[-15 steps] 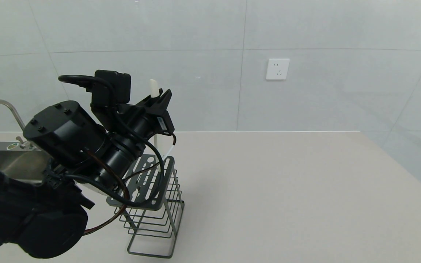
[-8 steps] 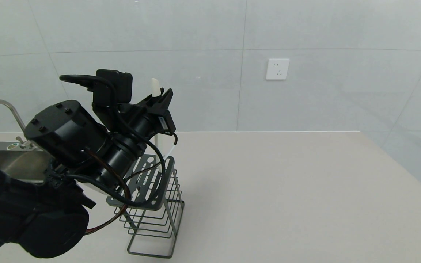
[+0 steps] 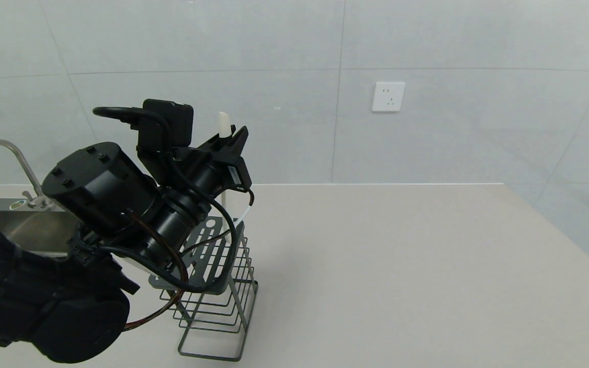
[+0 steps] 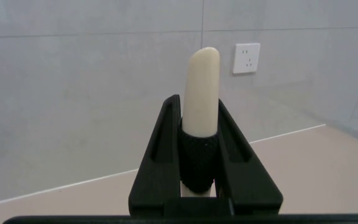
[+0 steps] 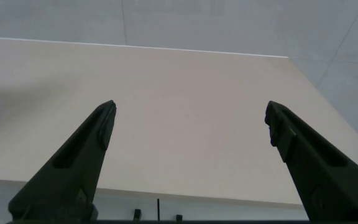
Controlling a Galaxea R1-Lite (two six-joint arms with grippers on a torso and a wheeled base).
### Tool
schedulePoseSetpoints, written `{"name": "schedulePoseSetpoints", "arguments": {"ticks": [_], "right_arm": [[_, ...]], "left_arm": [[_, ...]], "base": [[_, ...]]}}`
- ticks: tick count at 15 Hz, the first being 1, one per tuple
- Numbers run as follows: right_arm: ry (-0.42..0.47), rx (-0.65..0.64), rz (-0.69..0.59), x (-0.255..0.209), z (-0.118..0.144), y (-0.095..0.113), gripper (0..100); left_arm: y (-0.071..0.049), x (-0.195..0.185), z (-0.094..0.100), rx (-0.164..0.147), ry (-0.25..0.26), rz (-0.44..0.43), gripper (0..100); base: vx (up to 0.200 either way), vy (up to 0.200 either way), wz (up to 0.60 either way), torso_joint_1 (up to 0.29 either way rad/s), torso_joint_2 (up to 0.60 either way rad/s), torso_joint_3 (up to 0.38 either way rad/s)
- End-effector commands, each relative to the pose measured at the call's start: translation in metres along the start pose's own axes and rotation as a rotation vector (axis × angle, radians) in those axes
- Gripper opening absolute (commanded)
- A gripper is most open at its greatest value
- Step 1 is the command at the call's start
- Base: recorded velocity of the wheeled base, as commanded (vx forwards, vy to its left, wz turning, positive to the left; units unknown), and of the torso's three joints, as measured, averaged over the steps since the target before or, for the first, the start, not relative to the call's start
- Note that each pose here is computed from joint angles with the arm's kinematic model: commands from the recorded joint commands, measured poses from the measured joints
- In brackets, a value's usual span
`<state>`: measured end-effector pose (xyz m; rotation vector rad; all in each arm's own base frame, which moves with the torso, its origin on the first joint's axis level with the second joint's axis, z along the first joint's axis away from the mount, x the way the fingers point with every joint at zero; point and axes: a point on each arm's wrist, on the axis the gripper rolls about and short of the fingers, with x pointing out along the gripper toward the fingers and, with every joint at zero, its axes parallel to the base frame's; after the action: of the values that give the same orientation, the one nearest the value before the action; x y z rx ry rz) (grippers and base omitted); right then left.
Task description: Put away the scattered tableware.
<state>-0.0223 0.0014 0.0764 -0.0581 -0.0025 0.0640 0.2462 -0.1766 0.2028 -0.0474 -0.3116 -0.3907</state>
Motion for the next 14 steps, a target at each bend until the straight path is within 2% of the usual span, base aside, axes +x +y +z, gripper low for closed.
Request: {"name": "schedulePoseSetpoints", "arguments": {"ticks": [1,10,14], "right_arm": [[0.001,0.000,0.000,0.000,0.000,0.000,100],[0.001,0.001,0.000,0.000,0.000,0.000,100],[0.001,0.000,0.000,0.000,0.000,0.000,100]], "left_arm": [[-0.002,0.000,-0.003,0.001,0.008,-0.005,0],[0.000,-0.004,-0.009,0.008,0.037,-0.003,0],[-0.003,-0.005,-0.021,0.012,0.078,-0.002,0]], "base": [[0.000,0.000,0.00,0.000,0.00,0.000],[0.000,0.000,0.00,0.000,0.00,0.000],[0.000,0.000,0.00,0.000,0.00,0.000]]}}
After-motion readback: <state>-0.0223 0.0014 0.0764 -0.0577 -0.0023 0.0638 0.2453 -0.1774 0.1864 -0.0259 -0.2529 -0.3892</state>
